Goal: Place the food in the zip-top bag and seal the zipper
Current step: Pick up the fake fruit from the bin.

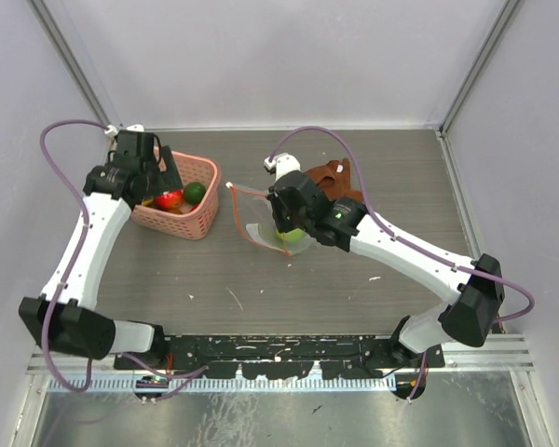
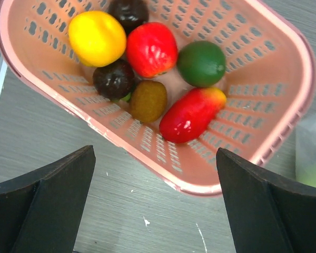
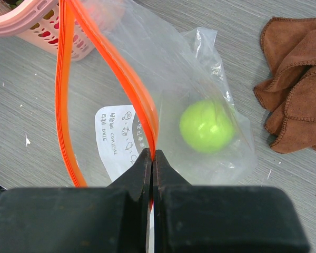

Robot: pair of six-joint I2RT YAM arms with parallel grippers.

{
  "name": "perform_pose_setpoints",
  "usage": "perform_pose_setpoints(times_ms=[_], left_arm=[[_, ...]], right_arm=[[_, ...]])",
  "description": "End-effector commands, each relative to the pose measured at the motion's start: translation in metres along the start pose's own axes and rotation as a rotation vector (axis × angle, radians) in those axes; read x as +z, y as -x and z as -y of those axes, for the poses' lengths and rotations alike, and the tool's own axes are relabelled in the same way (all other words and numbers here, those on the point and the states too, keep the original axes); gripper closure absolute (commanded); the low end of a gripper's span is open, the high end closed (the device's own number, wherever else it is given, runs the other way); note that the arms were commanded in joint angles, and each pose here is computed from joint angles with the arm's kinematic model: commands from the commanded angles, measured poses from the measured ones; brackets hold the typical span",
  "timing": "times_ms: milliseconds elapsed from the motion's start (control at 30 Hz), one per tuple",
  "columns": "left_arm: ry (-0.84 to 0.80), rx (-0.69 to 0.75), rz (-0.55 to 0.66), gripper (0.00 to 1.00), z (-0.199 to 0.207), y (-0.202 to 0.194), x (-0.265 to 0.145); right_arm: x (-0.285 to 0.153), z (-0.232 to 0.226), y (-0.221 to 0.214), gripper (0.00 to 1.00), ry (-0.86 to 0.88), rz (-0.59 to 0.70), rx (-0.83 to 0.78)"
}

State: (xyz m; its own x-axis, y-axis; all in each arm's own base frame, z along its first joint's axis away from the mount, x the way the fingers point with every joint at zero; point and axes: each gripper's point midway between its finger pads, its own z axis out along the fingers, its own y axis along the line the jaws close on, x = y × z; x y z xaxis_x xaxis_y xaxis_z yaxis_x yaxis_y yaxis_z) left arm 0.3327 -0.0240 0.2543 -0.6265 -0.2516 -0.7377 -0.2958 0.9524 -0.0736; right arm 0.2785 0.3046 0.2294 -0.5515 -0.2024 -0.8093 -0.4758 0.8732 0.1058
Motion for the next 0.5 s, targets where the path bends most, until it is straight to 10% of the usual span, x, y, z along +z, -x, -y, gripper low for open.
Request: perform_pose_setpoints(times_ms=[0,467], left_arm=[[0.101,-0.131,-0.017,0.02,-0.015,0.020,0.013],[0.386,-0.233,-0.124,0.02,-0.059,0.032,0.096]], right_arm=[[-0.011,-0.001,0.024,1.00,0.017,0.092,0.025],[-0.007,-0.003,0.022,1.00,0.036,0.089,0.029]])
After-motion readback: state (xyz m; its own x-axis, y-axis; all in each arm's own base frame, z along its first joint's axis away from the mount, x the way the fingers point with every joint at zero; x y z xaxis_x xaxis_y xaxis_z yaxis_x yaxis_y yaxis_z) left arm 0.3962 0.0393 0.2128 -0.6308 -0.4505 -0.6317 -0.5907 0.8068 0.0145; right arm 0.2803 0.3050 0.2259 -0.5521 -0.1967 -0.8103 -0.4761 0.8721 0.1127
